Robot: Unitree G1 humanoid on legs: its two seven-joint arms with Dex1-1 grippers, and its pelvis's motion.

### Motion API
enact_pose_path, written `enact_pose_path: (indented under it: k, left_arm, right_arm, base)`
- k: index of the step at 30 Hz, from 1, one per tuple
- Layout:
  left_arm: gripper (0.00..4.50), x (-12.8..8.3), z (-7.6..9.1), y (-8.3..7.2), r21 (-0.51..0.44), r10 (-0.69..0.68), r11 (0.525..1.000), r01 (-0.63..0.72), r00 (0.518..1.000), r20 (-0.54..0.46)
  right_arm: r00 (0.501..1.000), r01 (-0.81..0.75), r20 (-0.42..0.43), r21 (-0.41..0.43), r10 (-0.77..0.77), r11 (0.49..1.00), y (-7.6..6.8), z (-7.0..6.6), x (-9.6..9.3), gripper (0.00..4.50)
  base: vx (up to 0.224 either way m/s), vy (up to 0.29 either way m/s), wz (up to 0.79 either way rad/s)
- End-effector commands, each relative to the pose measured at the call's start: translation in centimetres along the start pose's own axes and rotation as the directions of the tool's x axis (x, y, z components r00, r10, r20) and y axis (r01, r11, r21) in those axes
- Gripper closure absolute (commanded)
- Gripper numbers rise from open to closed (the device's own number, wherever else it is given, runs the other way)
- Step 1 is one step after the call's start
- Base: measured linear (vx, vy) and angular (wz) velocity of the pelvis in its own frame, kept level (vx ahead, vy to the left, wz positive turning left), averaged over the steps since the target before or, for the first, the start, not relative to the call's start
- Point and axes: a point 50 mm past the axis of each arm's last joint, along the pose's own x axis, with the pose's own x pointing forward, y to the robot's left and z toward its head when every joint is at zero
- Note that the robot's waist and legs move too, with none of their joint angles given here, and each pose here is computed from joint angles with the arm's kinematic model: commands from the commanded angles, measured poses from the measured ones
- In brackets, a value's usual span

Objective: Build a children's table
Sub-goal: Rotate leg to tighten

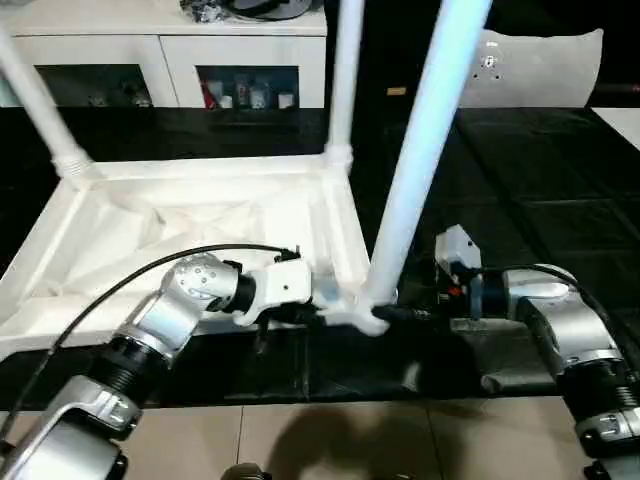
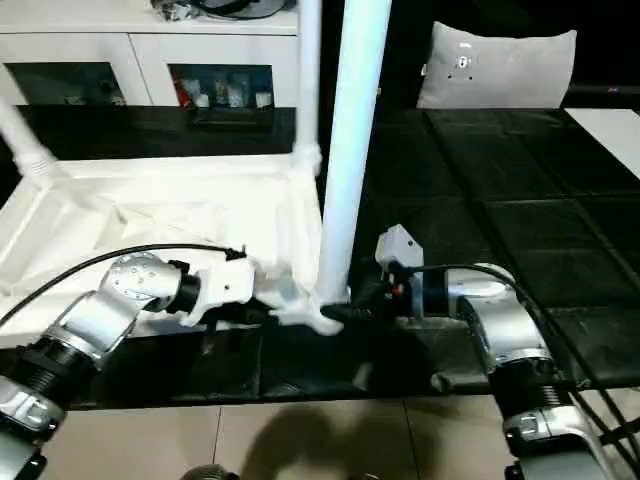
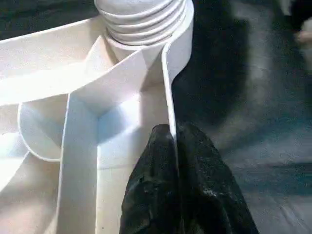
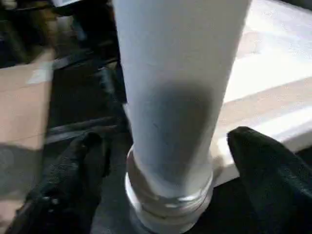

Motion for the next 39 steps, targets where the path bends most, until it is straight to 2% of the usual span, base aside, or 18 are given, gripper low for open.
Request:
enact_pose_path:
  k: [1,5,6,11,13,16,22,26,28,31,33,34,36,37,38,39]
  left_arm:
    - [4.50,0.3,0.0,-0.4,0.049,-0.075,0.996,0.077,0.996,-0.045]
    - [4.50,0.1,-0.1,-0.5,0.064,-0.102,0.992,0.105,0.993,-0.052]
    - [4.50,0.1,-0.1,-0.5,0.065,-0.107,0.992,0.110,0.993,-0.051]
    - [4.50,0.0,-0.2,-0.6,0.066,-0.126,0.989,0.129,0.991,-0.048]
    - [4.50,0.0,-0.2,-0.7,0.066,-0.131,0.989,0.134,0.990,-0.045]
    - [4.50,0.1,-0.2,-0.8,0.065,-0.138,0.988,0.141,0.989,-0.042]
    - [4.50,0.1,-0.2,-0.9,0.060,-0.146,0.987,0.148,0.989,-0.035]
    - [4.50,0.2,-0.2,-0.9,0.031,-0.139,0.990,0.139,0.990,-0.017]
    - [4.50,0.5,0.0,-0.7,-0.041,-0.087,0.995,0.087,0.996,0.019]
    - [4.50,0.9,0.6,-0.3,-0.127,0.006,0.992,0.001,0.999,0.054]
    - [4.50,1.0,0.8,-0.3,-0.148,0.033,0.989,-0.024,0.998,0.056]
    - [4.50,1.2,1.0,-0.1,-0.186,0.070,0.981,-0.057,0.996,0.060]
    - [4.50,2.1,2.1,0.4,-0.256,0.168,0.956,-0.142,0.982,0.082]
    - [4.50,2.7,2.9,0.7,-0.300,0.230,0.934,-0.195,0.969,0.087]
    - [4.50,3.1,3.3,0.9,-0.322,0.266,0.919,-0.229,0.961,0.078]
    - [4.50,3.1,3.3,0.9,-0.324,0.269,0.917,-0.231,0.960,0.077]
  right_arm:
    - [1.000,-0.028,0.005,-0.009,0.028,1.000,-0.1,0.5,-0.1,0.73]
    - [0.996,-0.088,0.002,0.029,0.088,0.996,0.3,0.3,-0.1,0.98]
    - [0.995,-0.095,0.002,0.034,0.095,0.995,0.3,0.3,0.0,1.20]
    - [0.994,-0.110,0.013,0.049,0.109,0.993,0.4,0.3,0.0,1.48]
    - [0.994,-0.110,0.025,0.055,0.109,0.992,0.4,0.3,0.2,1.76]
    - [0.993,-0.111,0.032,0.062,0.110,0.992,0.4,0.2,0.5,1.82]
    - [0.993,-0.117,0.041,0.079,0.114,0.990,0.5,0.1,0.8,2.42]
    - [0.991,-0.131,0.052,0.095,0.126,0.987,0.9,0.0,0.9,2.52]
    - [0.988,-0.138,0.081,0.121,0.129,0.983,1.4,0.0,1.2,2.54]
    - [0.994,-0.068,0.093,0.151,0.054,0.986,1.7,-0.1,2.0,2.54]
    - [0.996,-0.031,0.088,0.161,0.017,0.986,1.6,-0.2,2.3,2.54]
    - [0.996,0.041,0.073,0.174,-0.055,0.984,1.4,-0.3,2.9,2.55]
    - [0.972,0.200,0.074,0.229,-0.221,0.953,0.7,-0.5,4.5,2.55]
    - [0.948,0.275,0.085,0.275,-0.308,0.921,0.4,-0.5,5.5,2.55]
    - [0.928,0.322,0.084,0.301,-0.362,0.897,0.1,-0.5,6.1,2.55]
    - [0.927,0.326,0.084,0.303,-0.366,0.895,0.1,-0.5,6.1,2.55]
  base:
    - [0.000,0.000,0.00]
    - [0.000,0.000,0.00]
    - [0.000,0.000,0.00]
    - [0.000,0.000,0.00]
    - [0.000,0.000,0.00]
    - [0.000,0.000,0.00]
    - [0.000,0.000,0.00]
    - [0.000,0.000,0.00]
    - [0.000,0.000,0.00]
    - [0.000,0.000,0.00]
    - [0.000,0.000,0.00]
    - [0.000,0.000,0.00]
    - [0.000,0.000,0.00]
    - [0.000,0.000,0.00]
    - [0.000,0.000,0.00]
    - [0.000,0.000,0.00]
